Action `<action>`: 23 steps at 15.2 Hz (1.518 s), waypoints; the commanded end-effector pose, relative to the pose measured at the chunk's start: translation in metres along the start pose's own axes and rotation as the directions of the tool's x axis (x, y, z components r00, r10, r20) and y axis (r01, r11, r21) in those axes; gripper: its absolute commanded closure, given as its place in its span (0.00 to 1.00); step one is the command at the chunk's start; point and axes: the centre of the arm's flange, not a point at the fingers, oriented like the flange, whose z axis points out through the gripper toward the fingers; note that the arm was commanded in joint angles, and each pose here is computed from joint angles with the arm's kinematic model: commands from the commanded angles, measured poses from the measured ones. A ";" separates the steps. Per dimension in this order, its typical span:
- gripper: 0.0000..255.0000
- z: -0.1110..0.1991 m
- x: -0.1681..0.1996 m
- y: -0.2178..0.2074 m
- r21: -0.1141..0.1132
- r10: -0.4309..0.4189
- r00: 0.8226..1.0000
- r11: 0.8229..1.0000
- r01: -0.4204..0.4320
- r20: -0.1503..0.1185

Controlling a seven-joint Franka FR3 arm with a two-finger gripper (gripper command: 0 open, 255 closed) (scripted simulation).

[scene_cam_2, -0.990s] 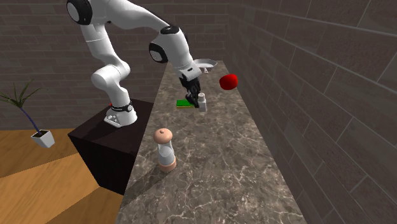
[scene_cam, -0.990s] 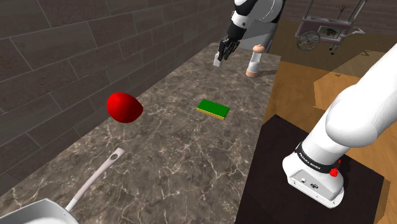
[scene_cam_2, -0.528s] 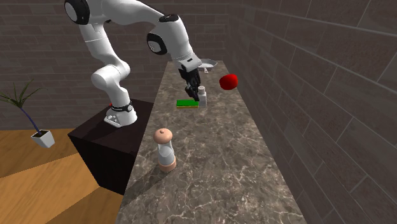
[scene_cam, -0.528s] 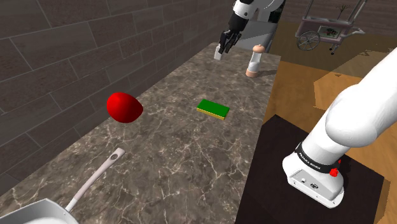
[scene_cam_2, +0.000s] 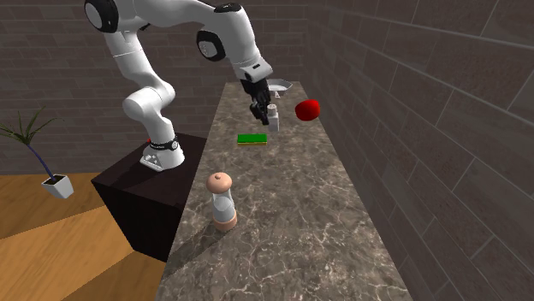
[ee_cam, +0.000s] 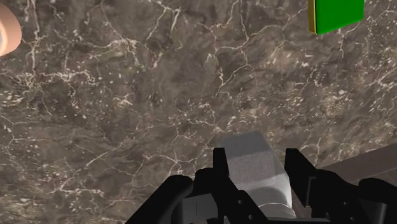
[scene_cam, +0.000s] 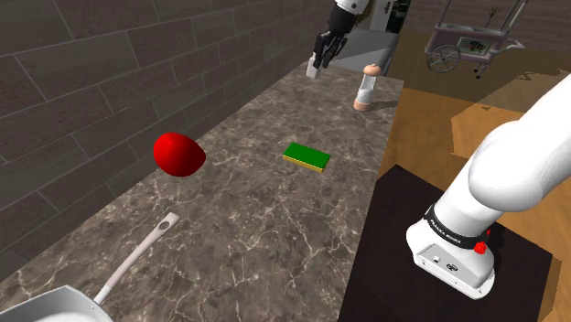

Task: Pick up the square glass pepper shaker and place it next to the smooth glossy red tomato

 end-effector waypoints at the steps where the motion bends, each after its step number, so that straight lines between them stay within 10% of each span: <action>1: 1.00 0.003 -0.002 -0.024 0.000 0.001 1.000 1.000 -0.001 0.000; 23: 1.00 0.050 -0.029 -0.309 0.000 0.001 1.000 1.000 -0.001 0.000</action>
